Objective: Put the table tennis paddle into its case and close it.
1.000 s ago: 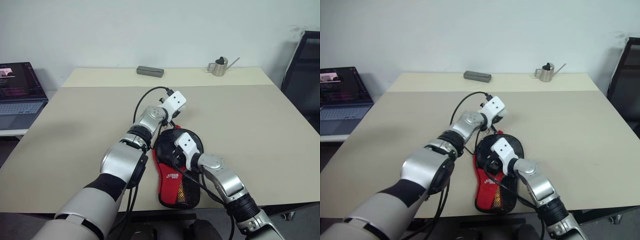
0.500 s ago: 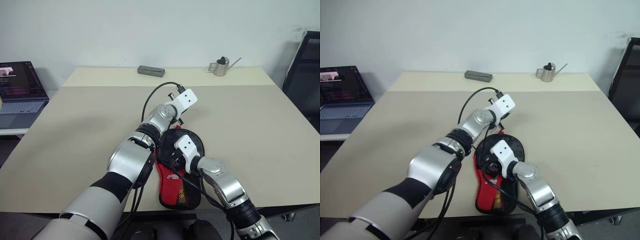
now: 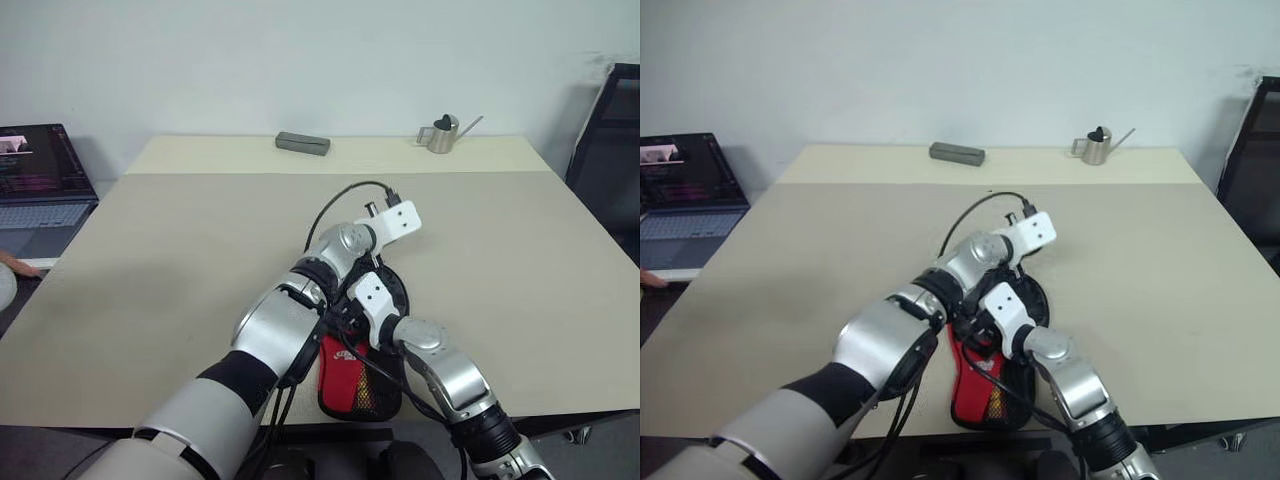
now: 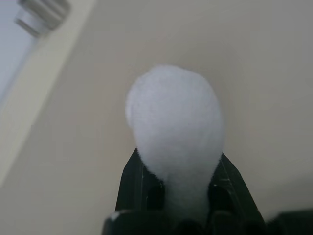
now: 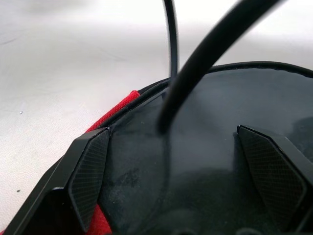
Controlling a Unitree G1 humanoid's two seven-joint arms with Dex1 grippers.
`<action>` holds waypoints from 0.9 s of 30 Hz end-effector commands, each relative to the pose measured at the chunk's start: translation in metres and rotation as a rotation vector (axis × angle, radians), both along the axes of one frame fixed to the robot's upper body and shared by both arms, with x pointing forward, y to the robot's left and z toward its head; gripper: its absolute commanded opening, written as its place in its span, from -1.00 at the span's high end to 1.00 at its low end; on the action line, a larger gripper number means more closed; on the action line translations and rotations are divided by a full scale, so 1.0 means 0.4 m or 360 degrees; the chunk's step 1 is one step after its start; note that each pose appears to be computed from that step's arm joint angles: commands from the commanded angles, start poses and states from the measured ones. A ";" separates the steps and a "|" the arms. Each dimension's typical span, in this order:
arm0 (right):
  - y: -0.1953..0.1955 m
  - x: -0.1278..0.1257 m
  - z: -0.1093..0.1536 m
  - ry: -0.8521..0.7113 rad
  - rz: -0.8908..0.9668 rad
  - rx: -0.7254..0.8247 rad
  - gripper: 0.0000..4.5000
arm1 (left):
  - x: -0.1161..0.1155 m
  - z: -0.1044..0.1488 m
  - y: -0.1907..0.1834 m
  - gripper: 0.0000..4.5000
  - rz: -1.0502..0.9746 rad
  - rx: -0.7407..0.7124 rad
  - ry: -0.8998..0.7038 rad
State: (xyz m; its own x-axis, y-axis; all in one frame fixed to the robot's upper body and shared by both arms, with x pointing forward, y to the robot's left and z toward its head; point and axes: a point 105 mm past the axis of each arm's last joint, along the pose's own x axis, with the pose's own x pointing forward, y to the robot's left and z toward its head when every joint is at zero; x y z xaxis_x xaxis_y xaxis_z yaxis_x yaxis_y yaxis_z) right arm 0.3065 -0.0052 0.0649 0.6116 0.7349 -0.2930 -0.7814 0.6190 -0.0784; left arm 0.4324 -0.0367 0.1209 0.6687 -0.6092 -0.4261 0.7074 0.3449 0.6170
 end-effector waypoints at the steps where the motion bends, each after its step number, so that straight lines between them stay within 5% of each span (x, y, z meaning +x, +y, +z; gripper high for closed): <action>1: -0.010 -0.075 -0.176 0.0457 0.0028 -0.0187 -1.00 | -0.004 0.011 -0.008 0.38 -0.0049 -0.0012 0.0011; 10: -0.007 -0.059 -0.172 0.0441 0.0049 -0.0194 -1.00 | 0.007 0.036 0.012 -0.98 -0.0019 -0.0125 0.0069; 21: -0.013 -0.009 -0.158 0.0389 0.0106 -0.0230 -1.00 | 0.103 0.180 0.246 -0.98 0.0350 -0.0343 -0.0088; 27: -0.018 0.006 -0.154 0.0371 0.0138 -0.0243 -1.00 | 0.086 0.256 0.362 -0.98 0.0227 -0.0698 0.0011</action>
